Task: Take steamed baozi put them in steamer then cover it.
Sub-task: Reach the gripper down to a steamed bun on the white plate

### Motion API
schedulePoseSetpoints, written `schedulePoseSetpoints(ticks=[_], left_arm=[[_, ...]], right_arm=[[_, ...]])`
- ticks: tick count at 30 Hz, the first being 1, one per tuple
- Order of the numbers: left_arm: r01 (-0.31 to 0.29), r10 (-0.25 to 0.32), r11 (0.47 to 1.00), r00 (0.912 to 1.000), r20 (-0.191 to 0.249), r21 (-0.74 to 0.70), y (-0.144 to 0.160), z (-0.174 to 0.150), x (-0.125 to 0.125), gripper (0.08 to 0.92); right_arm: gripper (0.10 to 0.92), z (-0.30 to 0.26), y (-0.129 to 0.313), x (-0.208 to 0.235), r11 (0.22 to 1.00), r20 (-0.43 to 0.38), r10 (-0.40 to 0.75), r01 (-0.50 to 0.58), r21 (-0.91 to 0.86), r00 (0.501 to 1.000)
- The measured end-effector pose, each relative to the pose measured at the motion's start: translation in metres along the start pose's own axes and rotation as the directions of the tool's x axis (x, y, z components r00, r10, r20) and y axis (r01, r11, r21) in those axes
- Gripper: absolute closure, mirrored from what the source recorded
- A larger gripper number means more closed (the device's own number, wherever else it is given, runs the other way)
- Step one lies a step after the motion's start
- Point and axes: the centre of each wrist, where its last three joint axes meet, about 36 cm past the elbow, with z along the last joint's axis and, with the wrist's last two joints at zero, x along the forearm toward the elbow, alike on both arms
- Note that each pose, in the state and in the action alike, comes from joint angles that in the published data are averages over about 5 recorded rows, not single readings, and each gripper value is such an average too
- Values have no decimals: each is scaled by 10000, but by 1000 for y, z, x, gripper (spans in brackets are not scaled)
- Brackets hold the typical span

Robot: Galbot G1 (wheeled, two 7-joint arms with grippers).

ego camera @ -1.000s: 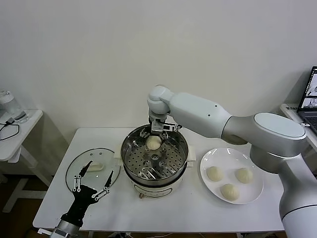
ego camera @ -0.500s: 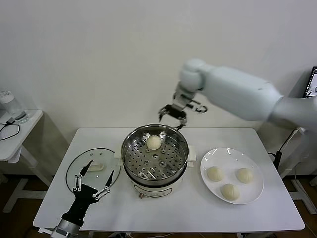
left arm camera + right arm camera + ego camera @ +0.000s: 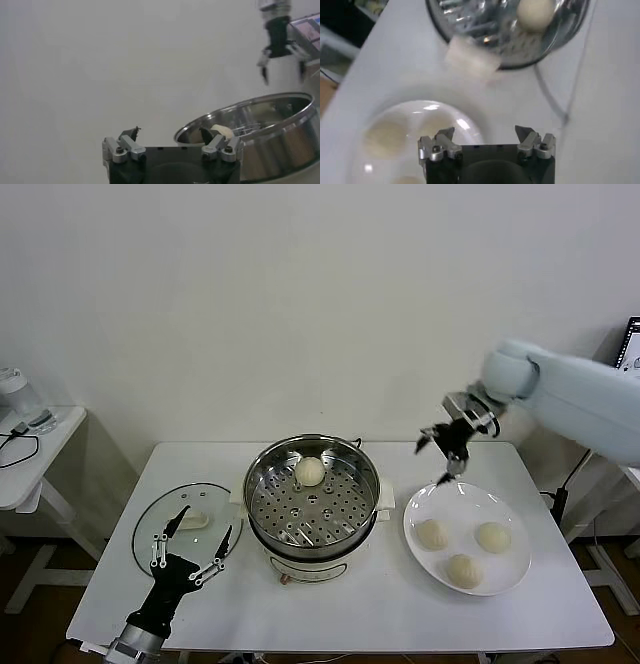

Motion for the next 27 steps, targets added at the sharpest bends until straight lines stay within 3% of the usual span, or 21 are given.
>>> schedulePoseSetpoints(ticks=[11,27], left_arm=[[79,-79,10000,10000,-35,-57,1,-1,2,177],[158,-159,9999,9998,-76,-64,2,2,2,177]], right_arm=[[200,28,25,-63,9905,-148,-452,429,-1308,9989],[200,24,30,-113,9865,-375,-662,598,-1522,9971]])
